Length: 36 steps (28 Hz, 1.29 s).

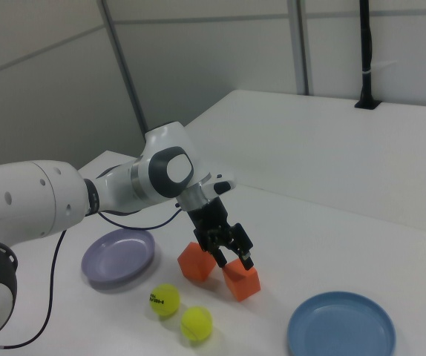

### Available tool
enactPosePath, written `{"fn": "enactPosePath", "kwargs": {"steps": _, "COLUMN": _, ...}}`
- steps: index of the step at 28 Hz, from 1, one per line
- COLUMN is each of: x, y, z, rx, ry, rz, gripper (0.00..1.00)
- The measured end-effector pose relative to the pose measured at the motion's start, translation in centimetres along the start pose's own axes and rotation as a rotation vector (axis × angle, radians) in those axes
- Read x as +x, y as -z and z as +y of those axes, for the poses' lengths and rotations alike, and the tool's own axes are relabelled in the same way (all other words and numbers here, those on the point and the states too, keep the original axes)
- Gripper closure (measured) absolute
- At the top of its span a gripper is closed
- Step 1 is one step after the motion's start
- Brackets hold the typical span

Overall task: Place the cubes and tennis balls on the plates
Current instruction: 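Close the gripper on the orange cube and lift it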

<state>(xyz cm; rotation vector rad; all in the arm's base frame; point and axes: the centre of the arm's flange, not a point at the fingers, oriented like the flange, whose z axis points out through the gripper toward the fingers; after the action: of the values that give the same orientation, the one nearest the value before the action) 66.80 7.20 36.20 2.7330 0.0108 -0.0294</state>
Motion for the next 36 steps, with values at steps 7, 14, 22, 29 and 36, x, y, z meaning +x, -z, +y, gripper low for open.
{"fn": "enactPosePath", "kwargs": {"steps": 7, "x": 0.0, "y": 0.2, "z": -0.3, "rx": 0.004, "ry": 0.004, "rz": 0.008, "gripper": 0.0}}
{"fn": "enactPosePath", "kwargs": {"steps": 14, "x": 0.5, "y": 1.1, "z": -2.5, "rx": 0.009, "ry": 0.035, "rz": 0.085, "gripper": 0.0}}
{"fn": "enactPosePath", "kwargs": {"steps": 22, "x": 0.6, "y": -1.1, "z": -3.8, "rx": -0.046, "ry": 0.042, "rz": 0.076, "gripper": 0.0}}
{"fn": "enactPosePath", "kwargs": {"steps": 29, "x": 0.8, "y": -2.4, "z": -3.5, "rx": -0.077, "ry": 0.039, "rz": 0.068, "gripper": 0.0}}
{"fn": "enactPosePath", "kwargs": {"steps": 36, "x": 0.3, "y": -4.0, "z": -3.2, "rx": -0.117, "ry": 0.062, "rz": 0.051, "gripper": 0.0}}
